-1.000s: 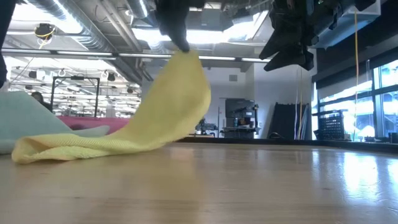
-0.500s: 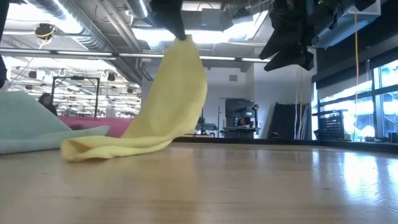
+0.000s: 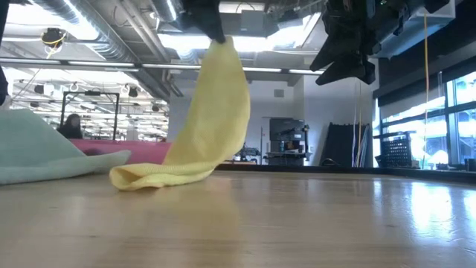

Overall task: Fold microfiber towels
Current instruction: Fold the right yellow microfiber towel on the table

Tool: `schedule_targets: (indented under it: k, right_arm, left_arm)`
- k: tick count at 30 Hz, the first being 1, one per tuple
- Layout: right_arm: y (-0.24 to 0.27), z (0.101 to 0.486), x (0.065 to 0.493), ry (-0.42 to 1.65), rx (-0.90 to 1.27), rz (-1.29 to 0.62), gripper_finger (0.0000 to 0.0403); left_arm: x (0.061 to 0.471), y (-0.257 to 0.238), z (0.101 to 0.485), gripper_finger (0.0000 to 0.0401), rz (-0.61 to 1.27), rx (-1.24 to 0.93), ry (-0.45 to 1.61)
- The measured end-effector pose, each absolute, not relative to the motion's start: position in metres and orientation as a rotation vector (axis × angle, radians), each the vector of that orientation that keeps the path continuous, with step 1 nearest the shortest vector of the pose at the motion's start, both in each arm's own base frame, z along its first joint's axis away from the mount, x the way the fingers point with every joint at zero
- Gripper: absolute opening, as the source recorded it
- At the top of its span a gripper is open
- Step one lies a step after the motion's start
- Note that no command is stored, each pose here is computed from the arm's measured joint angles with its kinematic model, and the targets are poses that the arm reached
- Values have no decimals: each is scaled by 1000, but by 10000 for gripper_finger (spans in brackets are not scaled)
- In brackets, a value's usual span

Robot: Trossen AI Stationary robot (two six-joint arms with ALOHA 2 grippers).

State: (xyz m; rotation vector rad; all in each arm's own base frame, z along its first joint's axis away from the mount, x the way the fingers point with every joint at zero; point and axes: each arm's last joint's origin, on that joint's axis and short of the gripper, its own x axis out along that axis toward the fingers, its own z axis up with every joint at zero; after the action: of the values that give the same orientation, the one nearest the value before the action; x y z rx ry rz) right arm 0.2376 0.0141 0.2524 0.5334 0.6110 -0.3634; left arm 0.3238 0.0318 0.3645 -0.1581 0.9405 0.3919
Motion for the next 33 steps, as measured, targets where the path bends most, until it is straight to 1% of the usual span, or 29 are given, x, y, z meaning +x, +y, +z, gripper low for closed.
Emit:
schedule_targets:
  k: [5, 13, 27, 33]
  right_arm:
    - [14, 252, 238, 611, 533, -363, 172]
    - [14, 252, 238, 611, 533, -364, 172]
    - [14, 252, 238, 612, 533, -363, 172]
    - [14, 252, 238, 611, 533, -363, 172]
  left_arm:
    - [326, 27, 366, 0, 402, -184, 910]
    - [326, 28, 367, 0, 485, -228, 875]
    - [326, 26, 367, 0, 550, -229, 859]
    - [325, 24, 372, 0, 530, -198, 829]
